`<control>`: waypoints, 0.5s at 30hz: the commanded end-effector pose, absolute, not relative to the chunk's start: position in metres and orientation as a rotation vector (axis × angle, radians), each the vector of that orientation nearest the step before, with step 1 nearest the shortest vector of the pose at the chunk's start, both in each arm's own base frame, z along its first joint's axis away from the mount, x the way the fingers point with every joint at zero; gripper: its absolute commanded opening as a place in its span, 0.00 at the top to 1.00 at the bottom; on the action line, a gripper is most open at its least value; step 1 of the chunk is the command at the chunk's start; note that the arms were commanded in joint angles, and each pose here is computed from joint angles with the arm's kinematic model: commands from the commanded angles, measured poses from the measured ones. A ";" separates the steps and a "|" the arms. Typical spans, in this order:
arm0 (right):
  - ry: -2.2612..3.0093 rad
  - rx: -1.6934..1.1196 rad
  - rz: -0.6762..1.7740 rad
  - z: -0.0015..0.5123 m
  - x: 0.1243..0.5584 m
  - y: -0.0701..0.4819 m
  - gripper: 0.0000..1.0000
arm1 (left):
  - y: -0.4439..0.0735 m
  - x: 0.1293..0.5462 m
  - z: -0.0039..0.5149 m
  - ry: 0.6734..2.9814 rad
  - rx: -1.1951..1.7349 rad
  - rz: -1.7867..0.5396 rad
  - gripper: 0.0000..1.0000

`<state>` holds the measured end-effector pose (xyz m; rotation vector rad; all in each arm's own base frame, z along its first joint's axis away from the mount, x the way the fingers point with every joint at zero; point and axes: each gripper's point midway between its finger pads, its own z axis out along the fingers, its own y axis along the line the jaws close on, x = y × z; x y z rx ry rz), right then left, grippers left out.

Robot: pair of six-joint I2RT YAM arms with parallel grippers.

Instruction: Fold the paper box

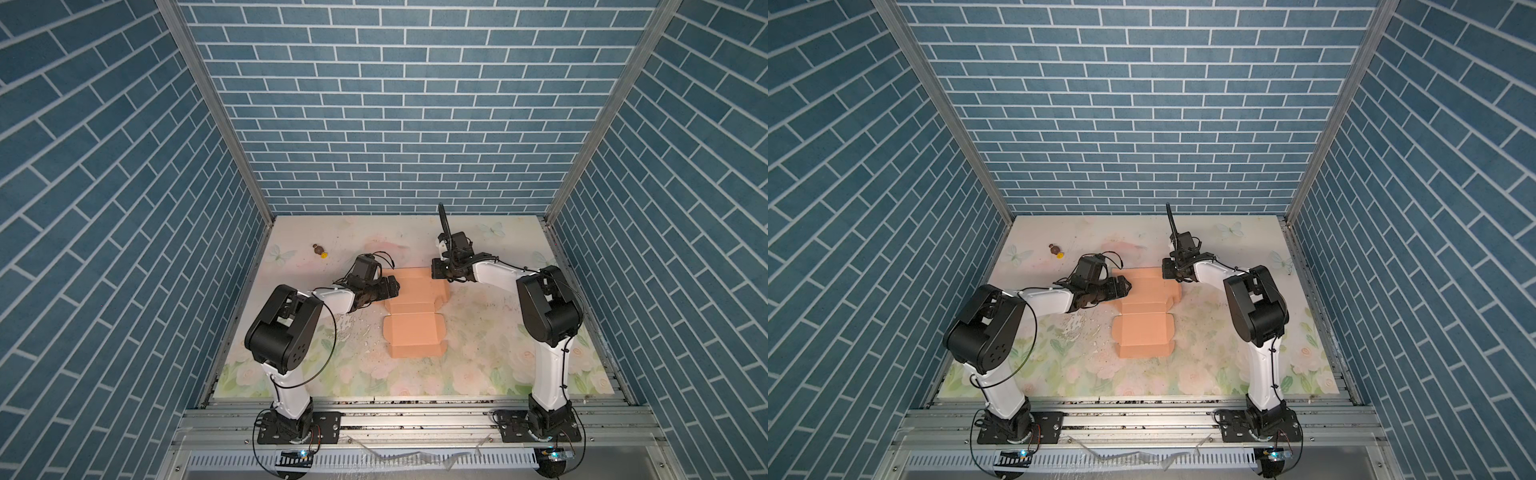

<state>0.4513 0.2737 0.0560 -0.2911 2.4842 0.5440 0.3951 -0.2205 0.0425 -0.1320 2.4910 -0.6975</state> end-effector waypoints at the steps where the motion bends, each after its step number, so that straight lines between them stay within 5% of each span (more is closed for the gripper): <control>1: 2.440 -0.281 0.518 0.056 0.455 0.267 0.96 | -0.207 0.380 0.021 2.616 -0.205 -0.636 0.09; 15: 2.192 -0.214 0.436 0.100 0.420 0.242 1.00 | -0.215 0.398 0.144 2.543 -0.169 -0.716 0.04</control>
